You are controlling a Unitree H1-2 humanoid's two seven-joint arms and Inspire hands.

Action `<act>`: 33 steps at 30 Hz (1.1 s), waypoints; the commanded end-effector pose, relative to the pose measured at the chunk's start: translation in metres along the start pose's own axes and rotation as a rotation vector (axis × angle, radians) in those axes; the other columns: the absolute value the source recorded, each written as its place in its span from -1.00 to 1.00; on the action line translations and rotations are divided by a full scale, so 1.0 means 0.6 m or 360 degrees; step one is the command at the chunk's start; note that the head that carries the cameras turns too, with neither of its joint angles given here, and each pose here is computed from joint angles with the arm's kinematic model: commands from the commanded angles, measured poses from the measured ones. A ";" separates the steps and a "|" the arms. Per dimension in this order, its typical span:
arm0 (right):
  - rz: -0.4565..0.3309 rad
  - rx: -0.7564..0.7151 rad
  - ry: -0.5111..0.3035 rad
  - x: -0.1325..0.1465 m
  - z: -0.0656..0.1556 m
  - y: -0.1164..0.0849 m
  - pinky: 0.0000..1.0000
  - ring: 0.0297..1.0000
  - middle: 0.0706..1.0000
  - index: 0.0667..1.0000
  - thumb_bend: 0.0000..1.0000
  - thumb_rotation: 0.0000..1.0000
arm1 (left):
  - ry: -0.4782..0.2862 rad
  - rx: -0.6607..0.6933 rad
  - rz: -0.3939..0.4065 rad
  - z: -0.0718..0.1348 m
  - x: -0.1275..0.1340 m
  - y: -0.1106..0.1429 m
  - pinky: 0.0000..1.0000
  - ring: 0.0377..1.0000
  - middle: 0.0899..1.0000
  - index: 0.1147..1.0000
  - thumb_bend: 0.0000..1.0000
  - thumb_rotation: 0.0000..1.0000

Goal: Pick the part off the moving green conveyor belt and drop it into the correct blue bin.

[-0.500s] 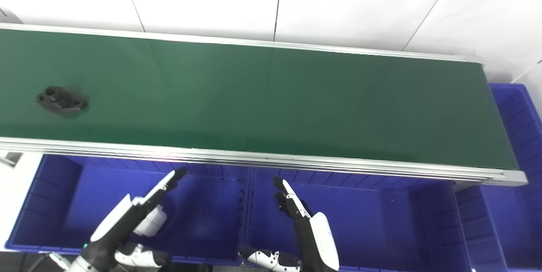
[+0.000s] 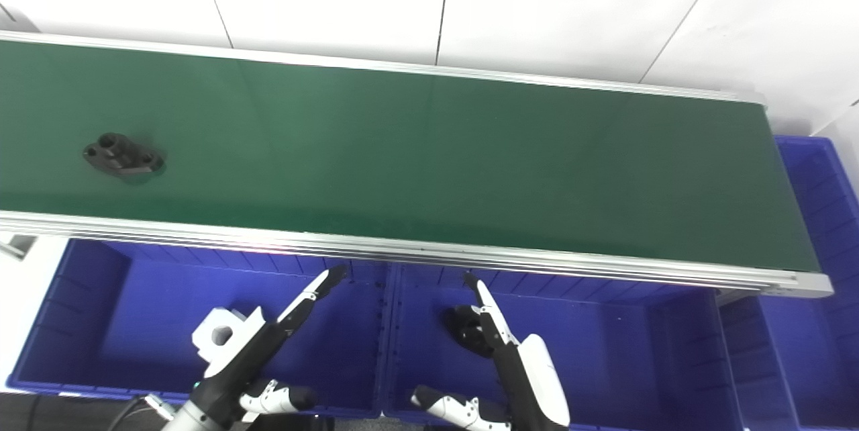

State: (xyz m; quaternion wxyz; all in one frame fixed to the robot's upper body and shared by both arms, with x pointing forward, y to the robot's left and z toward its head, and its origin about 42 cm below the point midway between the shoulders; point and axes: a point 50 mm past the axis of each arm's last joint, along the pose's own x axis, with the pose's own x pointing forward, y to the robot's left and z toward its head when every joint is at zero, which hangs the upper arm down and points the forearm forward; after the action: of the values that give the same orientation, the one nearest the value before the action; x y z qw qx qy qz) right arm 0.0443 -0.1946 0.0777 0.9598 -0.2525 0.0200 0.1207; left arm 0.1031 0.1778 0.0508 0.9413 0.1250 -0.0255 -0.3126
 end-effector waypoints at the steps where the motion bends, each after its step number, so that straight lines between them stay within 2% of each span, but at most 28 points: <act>1: -0.0054 -0.0048 -0.0072 -0.004 0.018 -0.003 0.61 0.76 0.86 0.97 0.48 0.74 | -0.0089 -0.0038 0.0061 0.013 0.006 0.005 1.00 1.00 1.00 1.00 0.45 0.98; 3: -0.0064 -0.0047 -0.0085 -0.005 0.020 -0.001 0.71 0.82 0.88 0.97 0.38 0.91 | -0.0095 -0.0055 0.0070 0.014 0.007 0.004 1.00 1.00 1.00 1.00 0.43 1.00; 5: -0.0074 -0.0007 -0.0085 -0.005 0.022 0.001 0.75 0.85 0.90 0.97 0.34 0.98 | -0.0092 -0.0059 0.0068 0.015 0.007 0.004 1.00 1.00 1.00 1.00 0.44 1.00; 10: -0.0063 0.0056 -0.0076 -0.011 0.024 0.005 0.78 0.88 0.93 0.98 0.23 1.00 | -0.0098 -0.0140 0.0121 0.015 0.002 0.008 1.00 1.00 1.00 1.00 0.36 1.00; 12: -0.0066 0.0040 -0.0079 -0.012 0.023 0.006 0.75 0.86 0.91 0.97 0.26 1.00 | -0.0103 -0.0159 0.0136 0.016 -0.002 0.011 1.00 1.00 1.00 1.00 0.36 1.00; 16: -0.0069 -0.0014 -0.0057 -0.014 0.028 0.007 0.75 0.83 0.88 0.96 0.33 1.00 | -0.0091 -0.0128 0.0146 0.020 -0.015 0.020 1.00 1.00 1.00 1.00 0.44 1.00; 22: -0.0103 -0.0014 -0.0048 -0.015 0.026 0.007 0.73 0.83 0.86 0.92 0.29 1.00 | -0.0036 -0.0048 0.0202 0.019 -0.020 0.047 1.00 1.00 1.00 1.00 0.53 1.00; 27: -0.0149 -0.0039 -0.0018 -0.023 0.009 0.006 0.69 0.80 0.83 0.90 0.27 1.00 | -0.0033 -0.0053 0.0180 0.014 -0.015 0.022 0.93 0.97 0.98 0.97 0.54 1.00; 33: -0.0158 -0.0031 -0.0019 -0.032 -0.019 0.006 0.76 0.83 0.86 0.92 0.17 1.00 | -0.0022 0.0001 0.0147 -0.001 0.000 -0.004 0.84 0.91 0.94 0.93 0.58 0.94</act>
State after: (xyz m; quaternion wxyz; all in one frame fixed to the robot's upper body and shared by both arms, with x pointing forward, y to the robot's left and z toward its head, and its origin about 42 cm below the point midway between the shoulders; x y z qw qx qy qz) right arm 0.0248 -0.2002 0.0598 0.9597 -0.2657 0.0351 0.0850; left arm 0.0978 0.1762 0.0438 0.9541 0.1142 -0.0069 -0.2769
